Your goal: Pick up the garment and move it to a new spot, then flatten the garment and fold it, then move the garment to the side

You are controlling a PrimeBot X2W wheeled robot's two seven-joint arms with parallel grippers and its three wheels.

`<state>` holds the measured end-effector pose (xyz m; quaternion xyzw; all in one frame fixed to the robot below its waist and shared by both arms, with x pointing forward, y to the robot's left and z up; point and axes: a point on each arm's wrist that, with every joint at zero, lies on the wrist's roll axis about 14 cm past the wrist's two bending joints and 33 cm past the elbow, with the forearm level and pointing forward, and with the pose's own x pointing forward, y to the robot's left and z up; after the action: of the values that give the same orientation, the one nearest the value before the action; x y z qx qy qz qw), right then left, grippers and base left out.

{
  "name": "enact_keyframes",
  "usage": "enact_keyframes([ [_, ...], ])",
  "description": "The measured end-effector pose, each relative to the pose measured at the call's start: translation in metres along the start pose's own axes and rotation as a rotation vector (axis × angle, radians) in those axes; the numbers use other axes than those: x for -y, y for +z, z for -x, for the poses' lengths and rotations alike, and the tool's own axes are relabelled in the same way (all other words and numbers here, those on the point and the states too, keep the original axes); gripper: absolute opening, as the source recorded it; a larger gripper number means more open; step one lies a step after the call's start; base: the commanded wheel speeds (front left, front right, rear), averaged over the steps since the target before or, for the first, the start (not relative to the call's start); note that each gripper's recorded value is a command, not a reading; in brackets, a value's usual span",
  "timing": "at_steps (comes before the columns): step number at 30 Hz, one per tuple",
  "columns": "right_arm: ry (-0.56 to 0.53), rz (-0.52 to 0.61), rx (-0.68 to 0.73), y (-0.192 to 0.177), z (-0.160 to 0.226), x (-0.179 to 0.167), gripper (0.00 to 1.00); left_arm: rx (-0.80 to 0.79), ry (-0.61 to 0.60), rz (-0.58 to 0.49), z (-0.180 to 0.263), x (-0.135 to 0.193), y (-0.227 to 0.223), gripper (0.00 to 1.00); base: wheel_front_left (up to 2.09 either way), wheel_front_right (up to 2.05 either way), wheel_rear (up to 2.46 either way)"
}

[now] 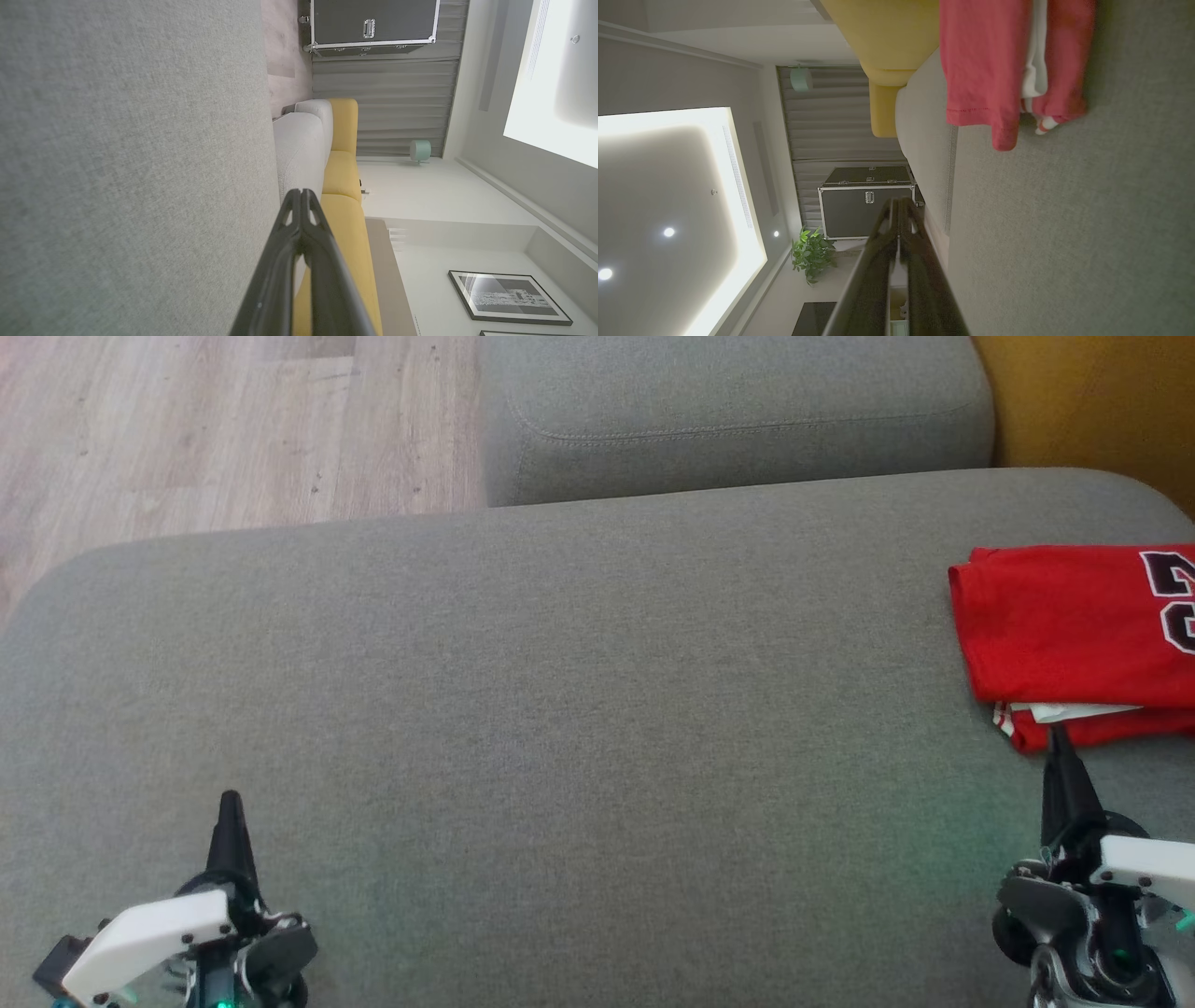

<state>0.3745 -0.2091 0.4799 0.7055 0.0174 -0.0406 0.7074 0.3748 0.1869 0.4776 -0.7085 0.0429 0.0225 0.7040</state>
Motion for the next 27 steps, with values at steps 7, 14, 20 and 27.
enact_keyframes([
  [7,0.000,-0.003,-0.004,-0.0009,0.0000,0.0000,0.00,0.001,0.000,0.001,0.0000,0.0000,0.0001,0.00,0.00,0.00,0.00],
  [14,0.000,-0.004,-0.004,-0.0010,0.0001,0.0001,0.00,0.003,0.000,0.003,0.0001,0.0000,0.0007,0.00,0.00,0.00,0.00],
  [20,0.000,-0.005,-0.005,-0.0014,0.0001,0.0001,0.00,0.001,-0.001,0.005,0.0001,0.0000,0.0003,0.00,0.00,0.00,0.00],
  [27,0.000,-0.007,-0.004,-0.0015,0.0001,0.0002,0.00,0.004,-0.001,0.007,0.0002,0.0001,0.0014,0.00,0.00,0.00,0.00],
])
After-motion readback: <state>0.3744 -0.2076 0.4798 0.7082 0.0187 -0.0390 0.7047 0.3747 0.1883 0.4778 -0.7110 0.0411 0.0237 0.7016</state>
